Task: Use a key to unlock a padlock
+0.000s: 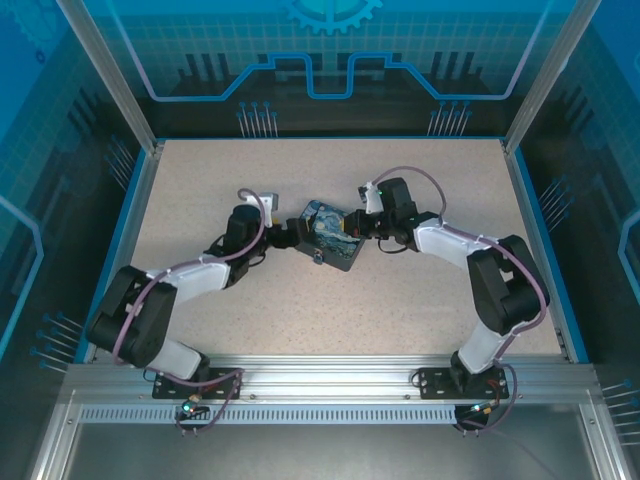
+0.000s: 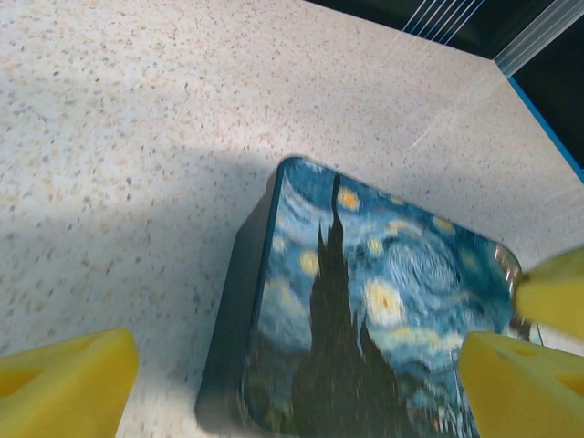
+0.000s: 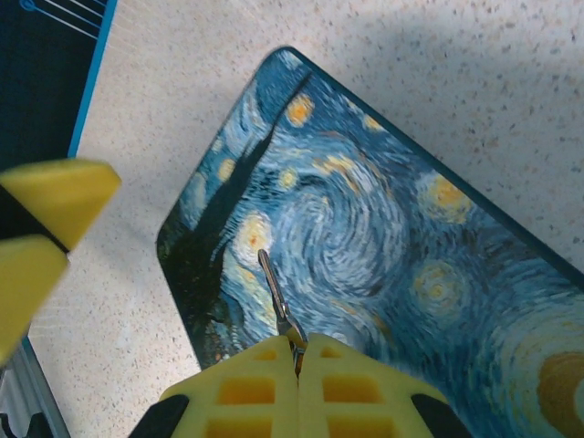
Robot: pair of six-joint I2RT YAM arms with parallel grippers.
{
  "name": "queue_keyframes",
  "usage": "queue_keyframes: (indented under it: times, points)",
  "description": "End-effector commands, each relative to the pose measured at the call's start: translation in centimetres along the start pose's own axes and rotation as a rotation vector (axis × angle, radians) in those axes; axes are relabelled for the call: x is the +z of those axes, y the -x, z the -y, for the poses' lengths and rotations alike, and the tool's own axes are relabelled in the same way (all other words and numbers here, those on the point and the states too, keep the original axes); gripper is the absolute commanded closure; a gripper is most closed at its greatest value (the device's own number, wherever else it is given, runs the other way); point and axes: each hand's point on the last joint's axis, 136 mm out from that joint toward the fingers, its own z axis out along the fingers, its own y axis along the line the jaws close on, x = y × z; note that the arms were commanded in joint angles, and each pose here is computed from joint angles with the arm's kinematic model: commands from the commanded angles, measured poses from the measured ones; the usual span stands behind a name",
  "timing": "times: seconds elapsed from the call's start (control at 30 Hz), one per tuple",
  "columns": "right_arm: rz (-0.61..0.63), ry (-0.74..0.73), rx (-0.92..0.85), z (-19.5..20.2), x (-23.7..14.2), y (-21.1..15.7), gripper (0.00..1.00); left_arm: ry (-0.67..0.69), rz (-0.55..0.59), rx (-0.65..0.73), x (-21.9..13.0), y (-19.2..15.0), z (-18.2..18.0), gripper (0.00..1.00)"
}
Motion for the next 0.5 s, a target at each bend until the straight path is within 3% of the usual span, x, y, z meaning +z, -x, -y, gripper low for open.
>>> queue_keyframes:
  times: [0.0,0.23,0.47]
  points:
    - [-0.011,0.025,0.02,0.2,0.4,0.2,1.0,-0.056,-0.099,-0.021,1.9,-1.2,0.3,0.09]
    - [-0.048,0.004,0.067,1.5,0.6,-0.8,1.0,-0.088,-0.172,-0.026,4.8,-2.6,0.2,0.17]
    - [-0.08,-0.031,0.099,2.8,0.3,-2.1,1.0,-0.157,-0.224,0.016,3.8,-4.8,2.5,0.21]
